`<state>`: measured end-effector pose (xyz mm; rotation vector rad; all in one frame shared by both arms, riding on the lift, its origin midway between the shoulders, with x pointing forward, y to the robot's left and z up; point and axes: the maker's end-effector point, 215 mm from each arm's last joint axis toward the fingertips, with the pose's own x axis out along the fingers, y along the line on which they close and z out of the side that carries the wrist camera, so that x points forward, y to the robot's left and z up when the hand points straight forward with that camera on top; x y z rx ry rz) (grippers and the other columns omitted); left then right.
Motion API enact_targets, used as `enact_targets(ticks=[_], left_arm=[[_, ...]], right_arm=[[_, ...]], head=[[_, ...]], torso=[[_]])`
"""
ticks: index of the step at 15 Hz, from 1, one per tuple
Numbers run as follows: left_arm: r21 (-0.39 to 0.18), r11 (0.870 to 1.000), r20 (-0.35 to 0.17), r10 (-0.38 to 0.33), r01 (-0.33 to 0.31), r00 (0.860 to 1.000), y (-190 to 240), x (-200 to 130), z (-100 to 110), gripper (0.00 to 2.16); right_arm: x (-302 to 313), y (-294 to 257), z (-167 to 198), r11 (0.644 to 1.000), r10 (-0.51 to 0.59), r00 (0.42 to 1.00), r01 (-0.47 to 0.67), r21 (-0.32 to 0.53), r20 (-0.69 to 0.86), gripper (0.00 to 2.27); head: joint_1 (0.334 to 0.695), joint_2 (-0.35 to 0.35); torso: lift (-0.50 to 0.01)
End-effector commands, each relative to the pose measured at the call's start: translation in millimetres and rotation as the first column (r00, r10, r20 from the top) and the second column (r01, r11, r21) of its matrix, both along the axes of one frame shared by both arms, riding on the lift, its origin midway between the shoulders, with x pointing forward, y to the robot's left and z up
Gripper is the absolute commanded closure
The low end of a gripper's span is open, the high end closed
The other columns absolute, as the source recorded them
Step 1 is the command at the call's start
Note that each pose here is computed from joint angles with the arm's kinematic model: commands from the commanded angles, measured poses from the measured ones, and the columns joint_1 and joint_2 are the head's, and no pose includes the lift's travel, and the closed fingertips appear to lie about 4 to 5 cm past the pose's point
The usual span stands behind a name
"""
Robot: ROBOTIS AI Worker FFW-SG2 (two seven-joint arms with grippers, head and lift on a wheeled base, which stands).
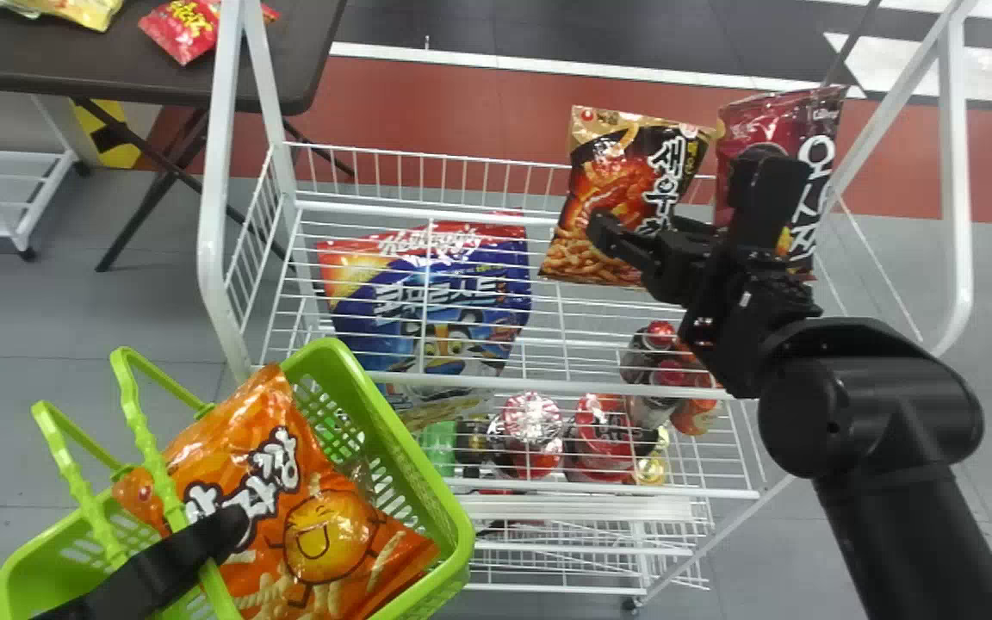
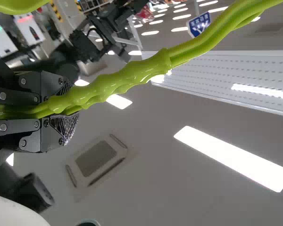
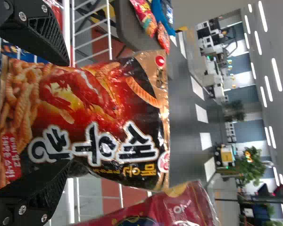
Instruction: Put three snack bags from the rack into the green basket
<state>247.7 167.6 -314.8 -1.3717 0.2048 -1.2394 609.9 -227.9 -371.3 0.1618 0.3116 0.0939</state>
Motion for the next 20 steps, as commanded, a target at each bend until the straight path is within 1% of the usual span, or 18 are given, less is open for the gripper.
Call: enact_targets(ticks=[1,2,3,4,5,6,7,8,9,10,11,12,16,19,20], left_arm=[[0.026,1.000,0.004,-0.004,0.004,1.000,-2.0,0.0,1.3,2.15],[0.144,0.989,-0.009,-0.026,0.027,1.000,-16.0,-1.1,-8.9,2.15],[0.260,0.964,-0.025,-0.049,0.054,0.998,-33.0,-4.6,-20.0,2.15],[0.320,0.945,-0.031,-0.066,0.073,0.997,-43.9,-6.4,-26.1,2.15],[0.367,0.924,-0.055,-0.092,0.106,0.994,-55.1,-8.9,-33.1,2.15],[0.405,0.906,-0.061,-0.105,0.121,0.993,-61.4,-11.6,-38.5,2.15],[0.421,0.899,-0.061,-0.107,0.123,0.992,-64.9,-11.8,-39.3,2.15],[0.424,0.897,-0.061,-0.107,0.123,0.992,-64.8,-11.7,-39.6,2.15],[0.424,0.897,-0.060,-0.107,0.122,0.992,-64.2,-11.7,-39.4,2.15],[0.424,0.897,-0.063,-0.105,0.122,0.992,-63.1,-12.7,-40.0,2.15],[0.421,0.899,-0.066,-0.102,0.120,0.993,-61.3,-13.2,-40.7,2.15],[0.422,0.899,-0.067,-0.101,0.120,0.993,-60.7,-13.6,-41.2,2.15],[0.426,0.897,-0.067,-0.101,0.120,0.993,-62.1,-12.7,-42.3,2.15],[0.428,0.895,-0.076,-0.098,0.121,0.992,-62.4,-12.6,-45.6,2.15],[0.430,0.895,-0.075,-0.095,0.118,0.993,-61.6,-12.2,-46.0,2.15]], right_arm=[[9.3,-6.6,0.7,1.000,-0.015,1.000,0.015,-0.005,0.013,0.08],[13.4,-8.2,-4.6,1.000,-0.020,1.000,0.020,-0.006,0.002,0.09],[17.0,-10.4,-9.9,1.000,-0.025,1.000,0.025,-0.009,-0.010,0.09],[20.1,-10.2,-13.2,1.000,-0.024,1.000,0.023,-0.011,-0.018,0.09],[22.6,-9.3,-20.1,1.000,-0.023,0.999,0.023,-0.014,-0.031,0.09],[27.2,-10.1,-22.1,1.000,-0.026,0.999,0.026,-0.016,-0.031,0.10],[31.8,-10.5,-25.5,1.000,-0.022,0.999,0.022,-0.008,-0.035,0.16],[38.1,-11.8,-23.9,1.000,-0.024,0.999,0.024,0.000,-0.021,0.30],[40.7,-10.7,-27.4,1.000,-0.018,0.999,0.018,-0.001,-0.030,0.72],[41.3,-10.6,-29.2,1.000,-0.015,0.999,0.015,0.000,-0.035,1.44],[40.1,-9.6,-31.8,1.000,-0.014,0.999,0.014,0.006,-0.047,2.22],[37.3,-8.8,-32.0,1.000,-0.010,0.999,0.010,0.008,-0.045,2.24],[23.4,-4.9,-4.0,0.998,0.028,0.999,-0.029,0.047,0.026,2.24],[4.4,-6.2,8.2,0.992,0.051,0.998,-0.054,0.113,0.027,2.24],[-8.1,3.3,10.5,0.986,0.079,0.997,-0.080,0.148,0.012,2.24]], head=[[0.695,-0.079],[0.695,-0.080],[0.695,-0.084],[0.695,-0.094],[0.695,-0.107],[0.695,-0.135],[0.695,-0.146],[0.695,-0.155],[0.695,-0.163],[0.695,-0.169],[0.695,-0.169],[0.695,-0.169],[0.695,-0.159],[0.695,-0.163],[0.695,-0.165]], torso=[[0.000],[0.000],[0.000],[0.000],[0.000],[0.000],[0.000],[0.000],[0.000],[0.000],[0.000],[0.000],[0.000],[0.000],[0.000]])
